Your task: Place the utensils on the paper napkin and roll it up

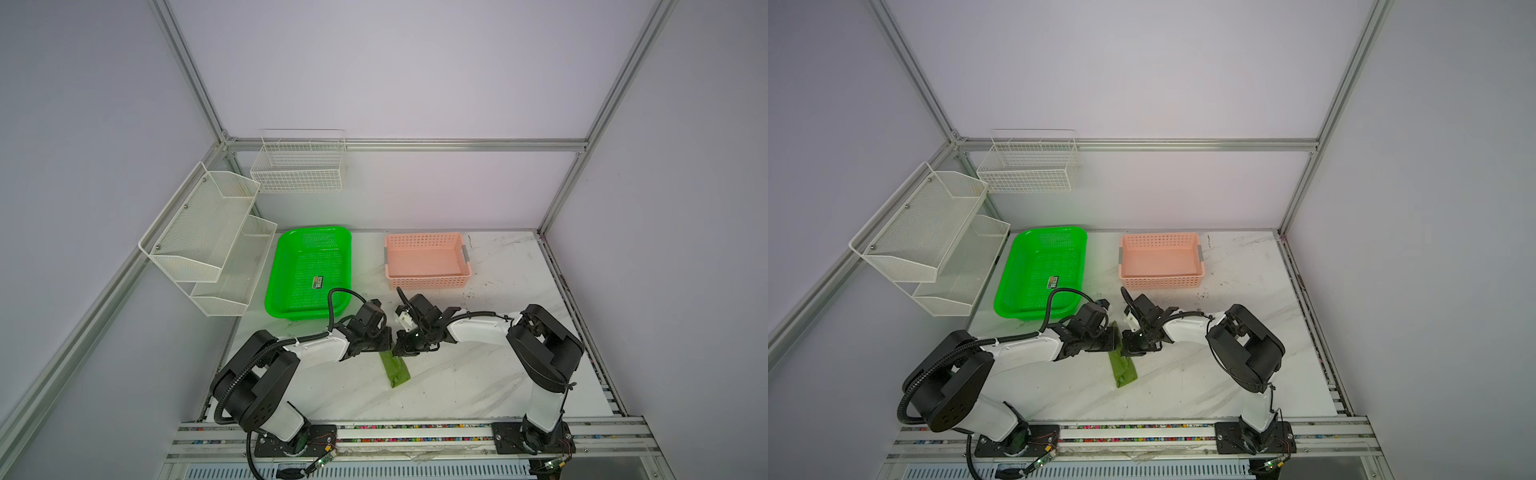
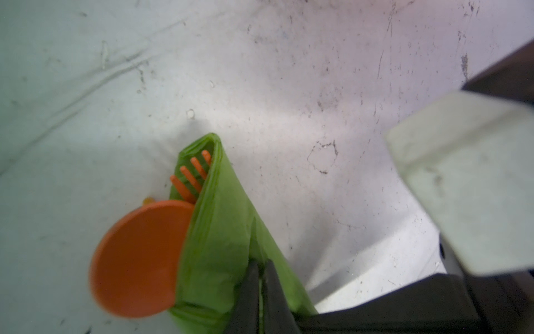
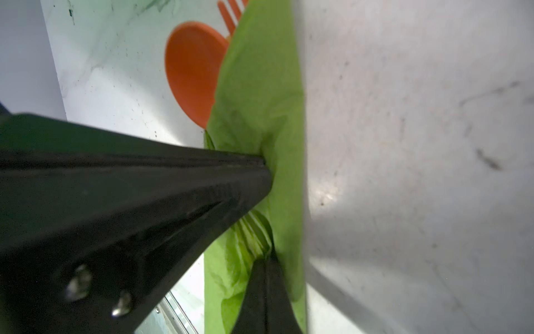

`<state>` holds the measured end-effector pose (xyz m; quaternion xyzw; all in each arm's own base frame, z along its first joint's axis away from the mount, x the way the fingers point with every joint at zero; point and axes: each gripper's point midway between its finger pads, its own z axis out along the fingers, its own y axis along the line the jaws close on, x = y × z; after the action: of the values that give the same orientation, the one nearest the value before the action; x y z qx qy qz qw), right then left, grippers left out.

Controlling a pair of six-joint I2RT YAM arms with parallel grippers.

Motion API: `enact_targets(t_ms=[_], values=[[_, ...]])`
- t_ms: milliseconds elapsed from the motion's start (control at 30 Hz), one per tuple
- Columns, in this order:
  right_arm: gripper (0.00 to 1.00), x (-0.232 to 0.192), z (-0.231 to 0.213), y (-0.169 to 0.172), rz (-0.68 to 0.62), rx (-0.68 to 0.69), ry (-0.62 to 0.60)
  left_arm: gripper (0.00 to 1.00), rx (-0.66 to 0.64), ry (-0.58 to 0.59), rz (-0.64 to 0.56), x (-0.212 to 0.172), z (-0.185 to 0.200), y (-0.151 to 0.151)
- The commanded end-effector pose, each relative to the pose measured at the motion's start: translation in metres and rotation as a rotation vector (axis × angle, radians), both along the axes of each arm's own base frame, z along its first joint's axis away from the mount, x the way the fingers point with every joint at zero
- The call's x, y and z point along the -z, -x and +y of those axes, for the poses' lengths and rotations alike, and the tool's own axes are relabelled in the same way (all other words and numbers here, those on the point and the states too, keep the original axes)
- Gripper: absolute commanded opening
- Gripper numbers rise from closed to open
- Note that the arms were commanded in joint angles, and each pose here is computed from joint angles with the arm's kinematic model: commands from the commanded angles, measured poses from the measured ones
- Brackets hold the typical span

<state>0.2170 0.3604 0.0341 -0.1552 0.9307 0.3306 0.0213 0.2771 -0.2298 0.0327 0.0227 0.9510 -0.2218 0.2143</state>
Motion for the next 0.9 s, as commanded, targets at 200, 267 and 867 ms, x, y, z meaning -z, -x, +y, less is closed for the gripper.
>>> enact_targets(t_ms=[200,267,867], values=[[0.0,-0.024,0.001,-0.001,-0.036,-0.04,-0.006,0.06,0.023,-0.066,0.041,0.027,0.014,0.009],[0.0,-0.026,0.002,-0.001,-0.044,-0.061,-0.004,0.06,0.024,-0.074,0.047,0.029,0.015,0.011],[0.0,-0.029,-0.014,-0.01,-0.073,-0.042,0.051,0.06,0.023,-0.12,0.055,0.035,0.029,0.016]])
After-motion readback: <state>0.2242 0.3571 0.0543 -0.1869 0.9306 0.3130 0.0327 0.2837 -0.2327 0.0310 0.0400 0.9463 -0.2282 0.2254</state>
